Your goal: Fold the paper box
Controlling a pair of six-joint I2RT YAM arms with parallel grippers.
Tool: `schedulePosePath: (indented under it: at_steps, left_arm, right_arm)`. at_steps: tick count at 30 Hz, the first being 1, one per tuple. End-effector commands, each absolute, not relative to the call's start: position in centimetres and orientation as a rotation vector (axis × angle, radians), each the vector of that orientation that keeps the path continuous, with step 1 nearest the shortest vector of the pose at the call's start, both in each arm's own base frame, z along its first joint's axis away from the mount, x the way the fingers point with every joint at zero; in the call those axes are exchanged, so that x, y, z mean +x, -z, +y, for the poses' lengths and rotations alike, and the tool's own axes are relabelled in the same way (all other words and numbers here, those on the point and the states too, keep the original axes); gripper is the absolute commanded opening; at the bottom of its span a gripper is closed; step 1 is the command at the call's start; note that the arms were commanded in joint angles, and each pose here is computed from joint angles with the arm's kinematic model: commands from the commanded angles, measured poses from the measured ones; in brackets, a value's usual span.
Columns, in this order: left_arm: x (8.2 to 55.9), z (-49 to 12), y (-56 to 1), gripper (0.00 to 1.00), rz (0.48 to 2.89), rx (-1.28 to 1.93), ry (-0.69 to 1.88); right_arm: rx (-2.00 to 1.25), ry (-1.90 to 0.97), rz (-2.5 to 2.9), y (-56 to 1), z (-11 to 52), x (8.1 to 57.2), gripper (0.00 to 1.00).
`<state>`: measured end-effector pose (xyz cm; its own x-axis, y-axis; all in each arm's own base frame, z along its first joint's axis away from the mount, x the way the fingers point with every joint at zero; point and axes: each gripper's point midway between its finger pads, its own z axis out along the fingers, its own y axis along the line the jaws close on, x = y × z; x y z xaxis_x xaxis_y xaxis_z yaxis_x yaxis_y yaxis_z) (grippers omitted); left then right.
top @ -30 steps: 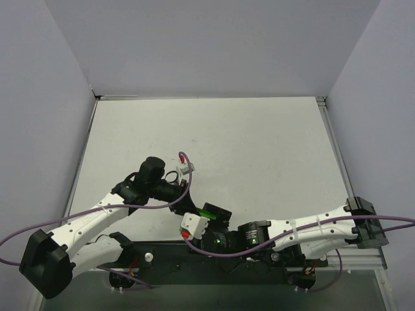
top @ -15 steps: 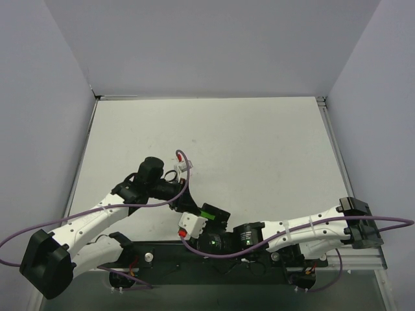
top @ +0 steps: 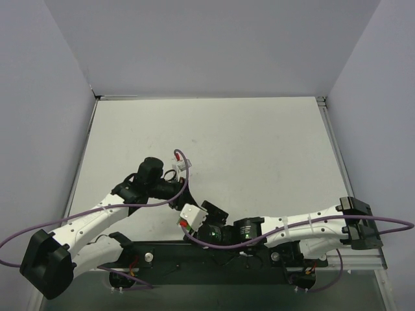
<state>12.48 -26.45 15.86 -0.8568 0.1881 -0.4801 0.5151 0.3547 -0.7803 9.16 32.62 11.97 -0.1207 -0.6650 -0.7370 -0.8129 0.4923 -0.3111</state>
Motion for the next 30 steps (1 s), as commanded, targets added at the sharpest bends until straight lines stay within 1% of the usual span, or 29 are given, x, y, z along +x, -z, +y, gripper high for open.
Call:
schedulePosePath:
  at_steps: [1,2,3,4,5,6,7,8,12,13,19,20,23,24,26,27,28,29,30]
  left_arm:
    - [13.0,-27.9,-23.5,0.53,1.962,0.755,1.631]
    - [13.1,-27.8,-23.8,0.62,1.951,0.754,1.626]
    - [13.3,-27.6,-23.9,0.67,1.943,0.749,1.619]
    - [13.5,-27.6,-24.0,0.70,1.941,0.742,1.616]
    - [13.6,-27.5,-24.2,0.79,1.934,0.739,1.610]
    - [14.0,-27.3,-24.3,0.82,1.932,0.726,1.601]
    - [14.2,-27.3,-24.3,0.89,1.929,0.723,1.595]
    - [14.5,-27.1,-24.4,0.90,1.927,0.713,1.588]
    - [15.7,-26.4,-24.7,0.93,1.907,0.688,1.551]
    - [16.2,-25.9,-24.3,0.93,1.937,0.653,1.530]
    - [20.0,-23.4,-24.1,0.94,1.945,0.527,1.370]
    - [20.5,-23.2,-23.9,0.94,1.955,0.507,1.348]
    - [22.2,-22.0,-23.1,0.94,1.983,0.430,1.242]
    - [22.5,-21.7,-22.9,0.94,1.992,0.414,1.217]
    - [22.9,-21.4,-22.7,0.94,1.977,0.433,1.180]
    - [22.7,-21.6,-22.8,0.94,1.967,0.458,1.188]
    - [22.5,-21.6,-23.0,0.94,1.949,0.489,1.186]
    - [22.2,-21.7,-23.1,0.94,1.938,0.508,1.194]
    - [21.7,-22.1,-23.5,0.93,1.902,0.551,1.223]
  right_arm:
    - [-1.209,-0.309,1.975,-9.3,32.8,8.2,0.30]
    - [-1.203,-0.311,1.981,-9.3,32.7,8.3,0.26]
    - [-1.190,-0.307,1.992,-9.2,32.5,8.4,0.24]
    - [-1.176,-0.302,2.004,-9.1,32.2,8.7,0.22]
    - [-1.177,-0.294,2.012,-9.0,31.9,8.7,0.22]
    - [-1.173,-0.293,2.017,-9.0,31.8,8.7,0.22]
    - [-1.167,-0.296,2.017,-9.2,31.6,8.8,0.21]
    - [-1.166,-0.297,2.020,-9.1,31.4,8.8,0.20]
    - [-1.142,-0.298,2.036,-9.3,30.5,8.8,0.13]
    - [-1.129,-0.301,2.045,-9.5,30.2,8.8,0.13]
    - [-1.065,-0.328,2.073,-9.5,28.9,9.0,0.12]
    - [-1.053,-0.322,2.087,-9.1,28.4,9.3,0.10]
    - [-0.989,-0.383,2.108,-9.3,28.0,10.0,0.08]
    - [-0.984,-0.471,2.110,-9.2,28.2,9.5,0.08]
    - [-0.919,-0.569,2.130,-9.2,27.7,10.3,0.08]
    - [-0.912,-0.699,2.118,-10.0,28.7,10.0,0.08]
    - [-0.902,-0.765,2.114,-10.3,28.8,10.0,0.08]
    - [-0.843,-0.825,2.101,-11.2,28.5,11.1,0.07]
    - [-0.877,-0.941,2.088,-11.6,29.0,10.1,0.07]
